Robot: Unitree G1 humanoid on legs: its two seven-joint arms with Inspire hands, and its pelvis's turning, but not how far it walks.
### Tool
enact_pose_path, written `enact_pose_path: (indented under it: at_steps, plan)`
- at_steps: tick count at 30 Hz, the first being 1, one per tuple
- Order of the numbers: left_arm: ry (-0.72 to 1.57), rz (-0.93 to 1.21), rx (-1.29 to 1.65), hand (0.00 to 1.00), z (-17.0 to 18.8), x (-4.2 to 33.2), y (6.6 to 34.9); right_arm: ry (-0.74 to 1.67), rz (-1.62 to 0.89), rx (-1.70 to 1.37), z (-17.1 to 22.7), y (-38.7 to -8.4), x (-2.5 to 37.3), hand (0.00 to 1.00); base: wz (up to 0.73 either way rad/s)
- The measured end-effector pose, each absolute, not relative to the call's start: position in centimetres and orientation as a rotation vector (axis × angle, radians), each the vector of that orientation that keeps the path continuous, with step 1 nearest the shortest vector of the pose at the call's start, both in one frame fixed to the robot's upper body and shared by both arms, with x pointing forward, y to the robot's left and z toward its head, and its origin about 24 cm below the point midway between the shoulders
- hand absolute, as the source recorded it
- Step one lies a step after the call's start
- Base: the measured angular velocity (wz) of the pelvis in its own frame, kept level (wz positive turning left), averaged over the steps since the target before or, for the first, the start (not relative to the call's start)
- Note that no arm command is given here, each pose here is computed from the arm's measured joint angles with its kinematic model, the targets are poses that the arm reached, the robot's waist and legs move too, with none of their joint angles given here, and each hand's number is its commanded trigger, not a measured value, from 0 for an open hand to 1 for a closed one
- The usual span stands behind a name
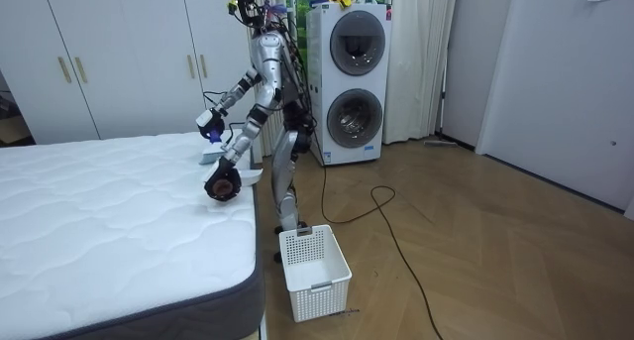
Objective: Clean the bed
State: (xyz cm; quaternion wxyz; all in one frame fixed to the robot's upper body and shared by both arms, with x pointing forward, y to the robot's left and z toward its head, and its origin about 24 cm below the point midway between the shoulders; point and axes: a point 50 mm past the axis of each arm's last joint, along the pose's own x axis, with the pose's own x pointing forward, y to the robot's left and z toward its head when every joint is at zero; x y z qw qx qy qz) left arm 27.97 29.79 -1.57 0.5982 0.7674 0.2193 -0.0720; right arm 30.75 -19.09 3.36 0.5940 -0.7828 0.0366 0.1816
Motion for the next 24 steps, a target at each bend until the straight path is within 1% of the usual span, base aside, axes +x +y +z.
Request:
enact_pose_path:
  at_steps: [19, 24]
  plan:
    - [0.562, -0.158, 1.732, 1.00, -3.0, 27.0, 30.0, 0.137, 0.470, -1.673, 3.1, -18.4, 30.6, 1.00, 0.00]
    - [0.566, -0.147, 1.719, 1.00, -3.0, 27.0, 30.0, 0.115, 0.483, -1.624, 3.5, -17.6, 30.5, 1.00, 0.01]
